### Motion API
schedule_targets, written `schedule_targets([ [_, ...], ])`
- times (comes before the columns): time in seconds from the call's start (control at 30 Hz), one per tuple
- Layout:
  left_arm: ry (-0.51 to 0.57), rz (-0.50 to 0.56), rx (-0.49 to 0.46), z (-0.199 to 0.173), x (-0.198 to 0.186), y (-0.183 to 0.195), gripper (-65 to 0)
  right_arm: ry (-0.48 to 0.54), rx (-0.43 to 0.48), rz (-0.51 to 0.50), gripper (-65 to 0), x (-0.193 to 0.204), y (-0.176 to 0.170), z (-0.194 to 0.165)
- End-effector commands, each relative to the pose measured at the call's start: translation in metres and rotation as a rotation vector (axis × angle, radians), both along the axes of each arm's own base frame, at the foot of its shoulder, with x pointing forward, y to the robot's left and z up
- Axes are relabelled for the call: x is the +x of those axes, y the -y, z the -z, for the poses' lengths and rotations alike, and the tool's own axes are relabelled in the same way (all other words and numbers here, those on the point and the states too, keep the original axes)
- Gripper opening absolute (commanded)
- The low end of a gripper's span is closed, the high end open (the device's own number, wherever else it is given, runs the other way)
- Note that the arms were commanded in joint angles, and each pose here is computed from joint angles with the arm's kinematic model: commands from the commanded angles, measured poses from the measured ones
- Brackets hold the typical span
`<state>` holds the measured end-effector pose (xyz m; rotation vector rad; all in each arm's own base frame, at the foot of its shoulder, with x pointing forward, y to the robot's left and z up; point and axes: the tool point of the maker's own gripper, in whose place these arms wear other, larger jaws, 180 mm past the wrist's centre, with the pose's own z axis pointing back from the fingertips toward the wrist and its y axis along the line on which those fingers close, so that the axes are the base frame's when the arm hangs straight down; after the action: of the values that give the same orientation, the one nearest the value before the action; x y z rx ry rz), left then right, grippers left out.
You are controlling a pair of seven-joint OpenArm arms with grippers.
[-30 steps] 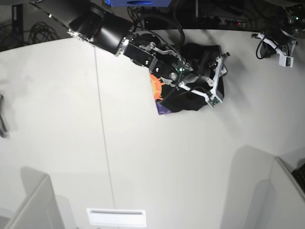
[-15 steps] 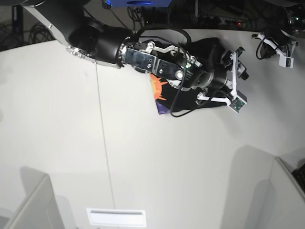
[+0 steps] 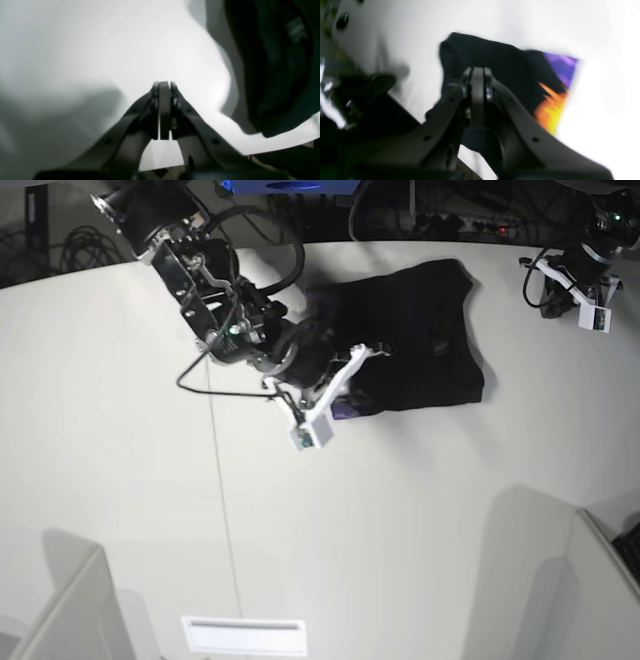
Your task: Fold the T-shirt properly
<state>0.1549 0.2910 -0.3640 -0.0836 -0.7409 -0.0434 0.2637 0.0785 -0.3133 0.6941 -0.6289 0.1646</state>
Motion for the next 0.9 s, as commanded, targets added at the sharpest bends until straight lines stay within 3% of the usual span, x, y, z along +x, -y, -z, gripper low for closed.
schedule_targets([
  [0.0, 0.041, 0.037, -0.002, -0.010, 0.008, 0.007, -65.0, 0.016, 0.045, 0.054, -65.0, 0.010, 0.009, -0.010],
  [0.13, 0.030, 0.087, -0.045, -0.001, 0.013, 0.029, -65.0, -0.114, 0.149, 0.188, -65.0, 0.009, 0.046, 0.002],
  [0.17, 0.027, 0.102, -0.057, 0.001, 0.014, 0.036, -61.5, -0.133, 0.166, 0.203, -65.0, 0.009, 0.056, 0.004],
  [0.33, 0.050, 0.106, -0.138, 0.007, 0.021, 0.067, -27.5, -0.113, 0.228, 0.178, -65.0, 0.002, 0.091, 0.001],
  [0.43, 0.076, 0.090, -0.170, 0.006, 0.029, 0.076, -17.8, -0.110, 0.229, 0.211, -65.0, -0.004, 0.110, 0.007],
  [0.63, 0.029, 0.124, -0.181, 0.012, 0.039, 0.089, -17.1, -0.112, 0.212, 0.220, -65.0, -0.019, 0.126, 0.017],
  [0.87, 0.052, 0.103, -0.229, 0.013, 0.054, 0.101, -17.1, -0.125, 0.211, 0.215, -65.0, -0.024, 0.125, 0.021],
])
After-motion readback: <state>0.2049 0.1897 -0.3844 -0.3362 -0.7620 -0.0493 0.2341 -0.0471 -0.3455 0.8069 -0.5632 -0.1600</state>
